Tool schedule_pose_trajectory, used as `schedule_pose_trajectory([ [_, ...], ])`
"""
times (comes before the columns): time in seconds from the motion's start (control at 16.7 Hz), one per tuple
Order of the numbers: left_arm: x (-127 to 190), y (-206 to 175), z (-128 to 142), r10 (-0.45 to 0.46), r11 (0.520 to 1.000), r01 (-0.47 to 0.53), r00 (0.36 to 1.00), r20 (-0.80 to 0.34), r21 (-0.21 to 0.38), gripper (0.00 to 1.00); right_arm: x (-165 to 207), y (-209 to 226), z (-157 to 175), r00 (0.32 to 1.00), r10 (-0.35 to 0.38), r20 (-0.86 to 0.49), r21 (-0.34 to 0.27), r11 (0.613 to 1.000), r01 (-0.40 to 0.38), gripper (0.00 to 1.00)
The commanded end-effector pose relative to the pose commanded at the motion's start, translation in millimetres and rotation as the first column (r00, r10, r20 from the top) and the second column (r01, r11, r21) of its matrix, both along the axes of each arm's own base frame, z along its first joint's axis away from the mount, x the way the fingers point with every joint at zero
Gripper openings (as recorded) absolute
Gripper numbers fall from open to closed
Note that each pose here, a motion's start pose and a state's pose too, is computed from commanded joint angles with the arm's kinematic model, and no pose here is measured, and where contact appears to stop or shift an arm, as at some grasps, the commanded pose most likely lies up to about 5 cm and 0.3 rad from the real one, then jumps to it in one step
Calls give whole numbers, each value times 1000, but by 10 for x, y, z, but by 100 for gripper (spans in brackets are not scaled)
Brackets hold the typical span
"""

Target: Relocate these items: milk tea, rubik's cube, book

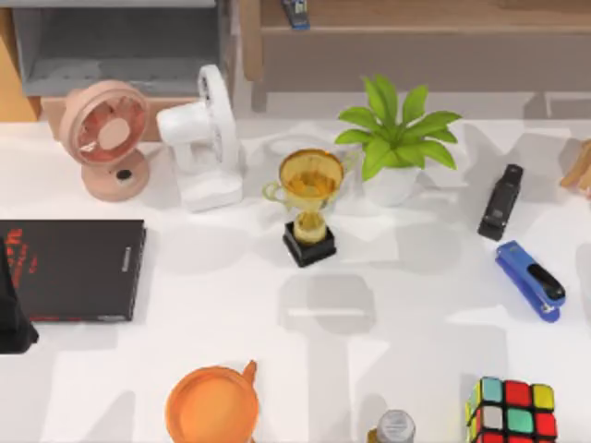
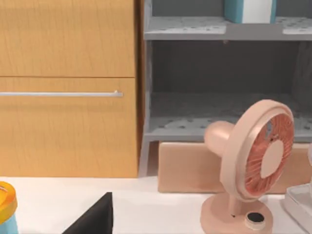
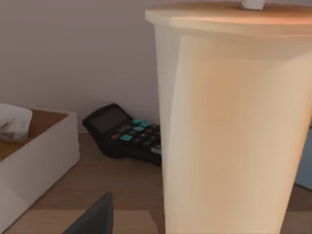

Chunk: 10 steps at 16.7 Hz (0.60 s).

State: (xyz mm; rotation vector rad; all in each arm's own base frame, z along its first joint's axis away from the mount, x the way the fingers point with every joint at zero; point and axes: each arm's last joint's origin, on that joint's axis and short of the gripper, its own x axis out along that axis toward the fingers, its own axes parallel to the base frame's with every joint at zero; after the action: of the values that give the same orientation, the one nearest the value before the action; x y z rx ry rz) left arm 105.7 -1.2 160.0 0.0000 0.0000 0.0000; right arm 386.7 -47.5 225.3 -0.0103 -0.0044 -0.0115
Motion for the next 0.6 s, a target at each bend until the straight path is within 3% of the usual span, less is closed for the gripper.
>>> schedule_pose_trajectory([
  [0.18,0,0,0,0,1000,0,1000,0,0,100,95,-15,-5,1000,-4,-2,0,1000,4,100],
  [0.6,0,0,0,0,1000,0,1000,0,0,100,714,-37,27,1000,-5,8,-1,1000,5,100],
])
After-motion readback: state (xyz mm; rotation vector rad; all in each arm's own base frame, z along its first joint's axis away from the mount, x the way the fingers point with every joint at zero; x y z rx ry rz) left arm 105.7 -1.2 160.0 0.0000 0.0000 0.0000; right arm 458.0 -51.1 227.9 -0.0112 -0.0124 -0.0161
